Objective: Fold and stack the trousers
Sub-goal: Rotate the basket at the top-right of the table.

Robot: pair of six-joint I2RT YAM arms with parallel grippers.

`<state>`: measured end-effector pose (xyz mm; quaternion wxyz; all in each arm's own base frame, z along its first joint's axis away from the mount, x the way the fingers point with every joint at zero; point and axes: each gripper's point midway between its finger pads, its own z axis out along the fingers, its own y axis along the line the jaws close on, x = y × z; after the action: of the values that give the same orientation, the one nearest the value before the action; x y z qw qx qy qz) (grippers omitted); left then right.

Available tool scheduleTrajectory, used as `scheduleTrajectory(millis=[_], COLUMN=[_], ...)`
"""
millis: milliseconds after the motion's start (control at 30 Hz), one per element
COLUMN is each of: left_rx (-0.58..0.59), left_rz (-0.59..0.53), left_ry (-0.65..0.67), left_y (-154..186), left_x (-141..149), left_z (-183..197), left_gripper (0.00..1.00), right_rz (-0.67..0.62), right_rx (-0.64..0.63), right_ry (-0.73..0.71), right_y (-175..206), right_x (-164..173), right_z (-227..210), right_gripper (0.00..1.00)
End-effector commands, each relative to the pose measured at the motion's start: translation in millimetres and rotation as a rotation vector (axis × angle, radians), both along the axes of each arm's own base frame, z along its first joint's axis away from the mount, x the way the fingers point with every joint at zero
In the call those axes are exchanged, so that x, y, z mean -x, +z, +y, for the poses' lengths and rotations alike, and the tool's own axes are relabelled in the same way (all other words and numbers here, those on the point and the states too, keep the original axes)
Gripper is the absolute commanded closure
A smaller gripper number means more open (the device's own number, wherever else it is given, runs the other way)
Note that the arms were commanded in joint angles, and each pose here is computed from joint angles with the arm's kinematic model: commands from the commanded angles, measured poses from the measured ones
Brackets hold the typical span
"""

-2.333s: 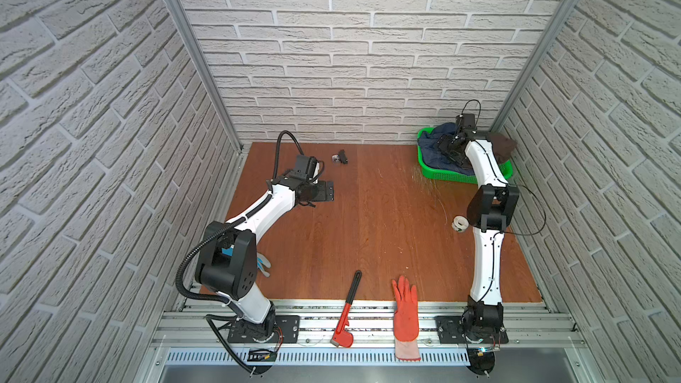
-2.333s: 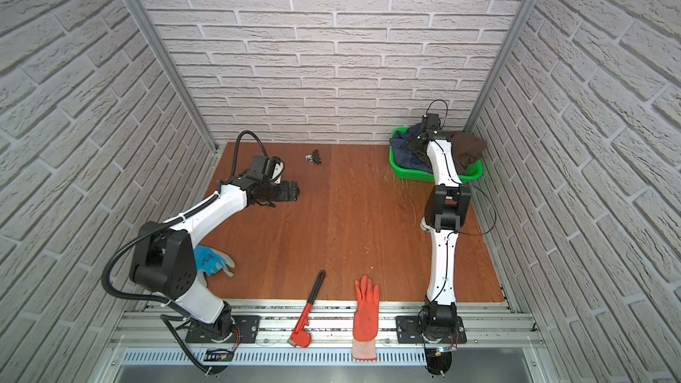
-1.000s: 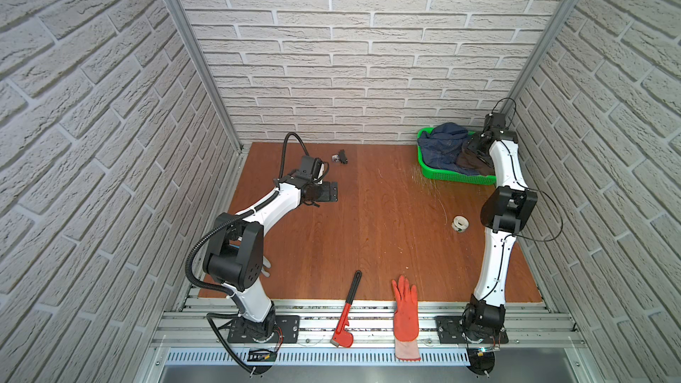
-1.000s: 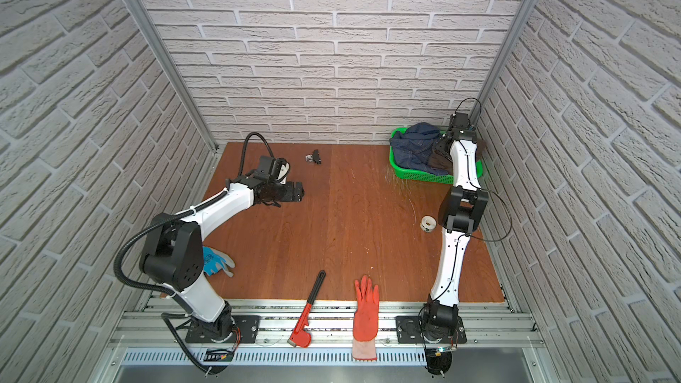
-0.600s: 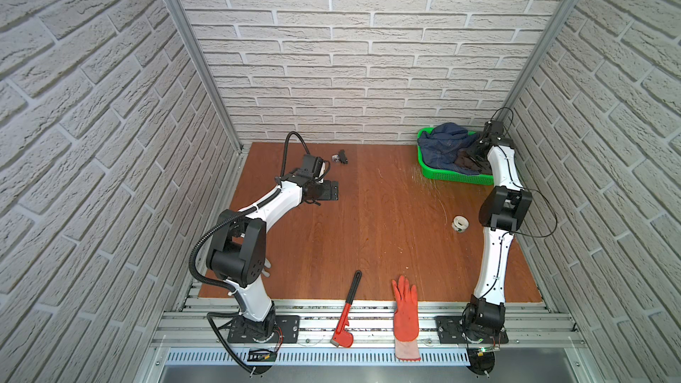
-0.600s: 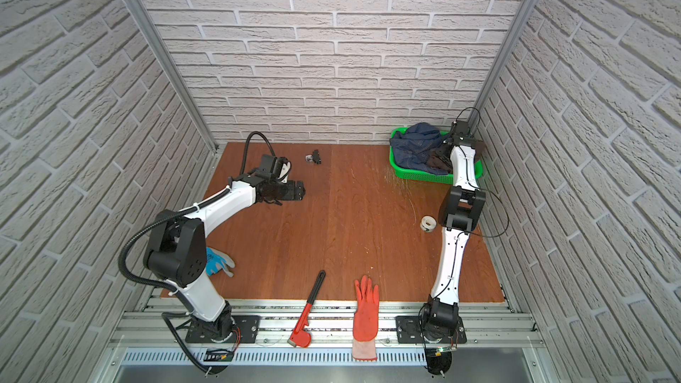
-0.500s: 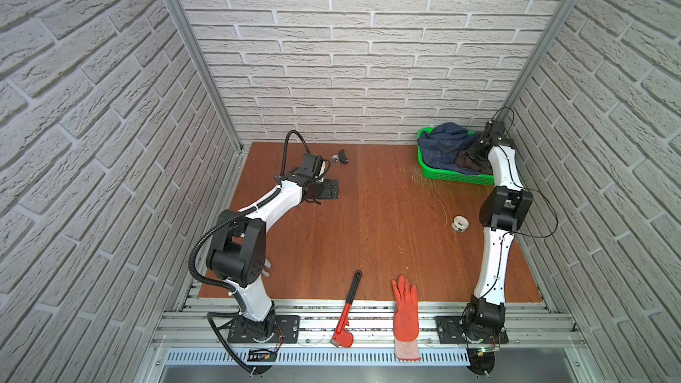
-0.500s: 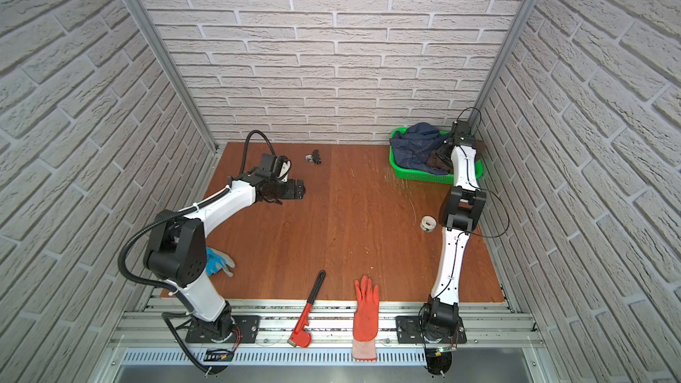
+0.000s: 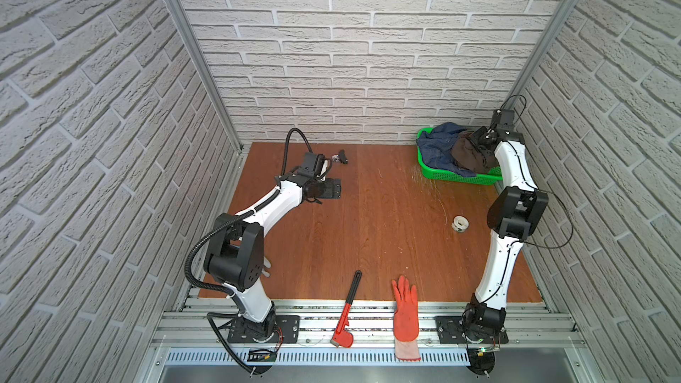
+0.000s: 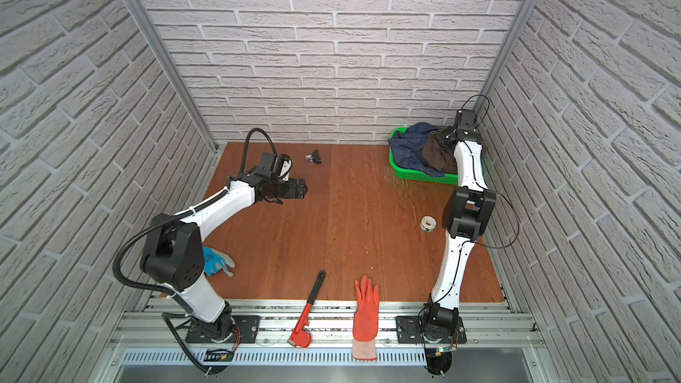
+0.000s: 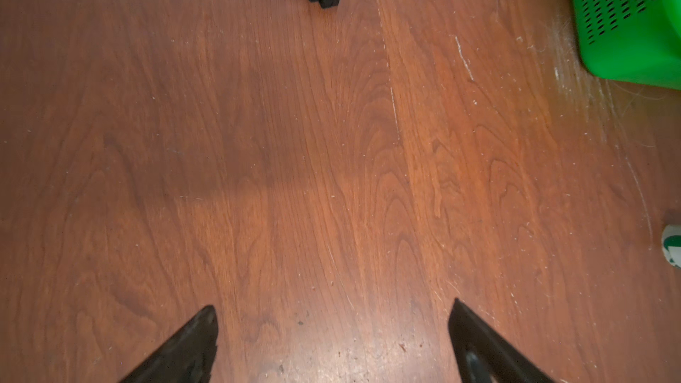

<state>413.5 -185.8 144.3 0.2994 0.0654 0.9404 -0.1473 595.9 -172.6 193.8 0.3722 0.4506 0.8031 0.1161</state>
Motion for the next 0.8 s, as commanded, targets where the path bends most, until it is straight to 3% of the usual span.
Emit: scheduleTrajectory(millis=[0, 100, 233, 467, 767], left_rx=[0.007, 0.01, 0.009, 0.02, 0.032], left_rz=[-0.039, -0.046, -0.059, -0.064, -0.074], left_ry=[-0.001, -0.005, -0.007, -0.013, -0.017], left_y=[14, 17, 24, 27, 36], left_x=[4, 6, 10, 13, 14], left_z=[0, -1, 1, 0, -4], left_gripper=[0.03, 0.03, 0.03, 0.02, 0.03], right_rz=[-0.134, -0.11, -0.163, -0.23, -0.291], right_rx=[0.003, -0.005, 0.085, 0.271, 0.374], right_ry=[0.053, 0.061, 0.015, -0.014, -0.021], right_y=[41, 28, 36, 98, 147], right_x=[-18, -12, 5, 47, 81], right_z=[33, 52, 62, 76, 85], right_gripper=[0.94, 0.95, 0.94, 0.94, 0.94])
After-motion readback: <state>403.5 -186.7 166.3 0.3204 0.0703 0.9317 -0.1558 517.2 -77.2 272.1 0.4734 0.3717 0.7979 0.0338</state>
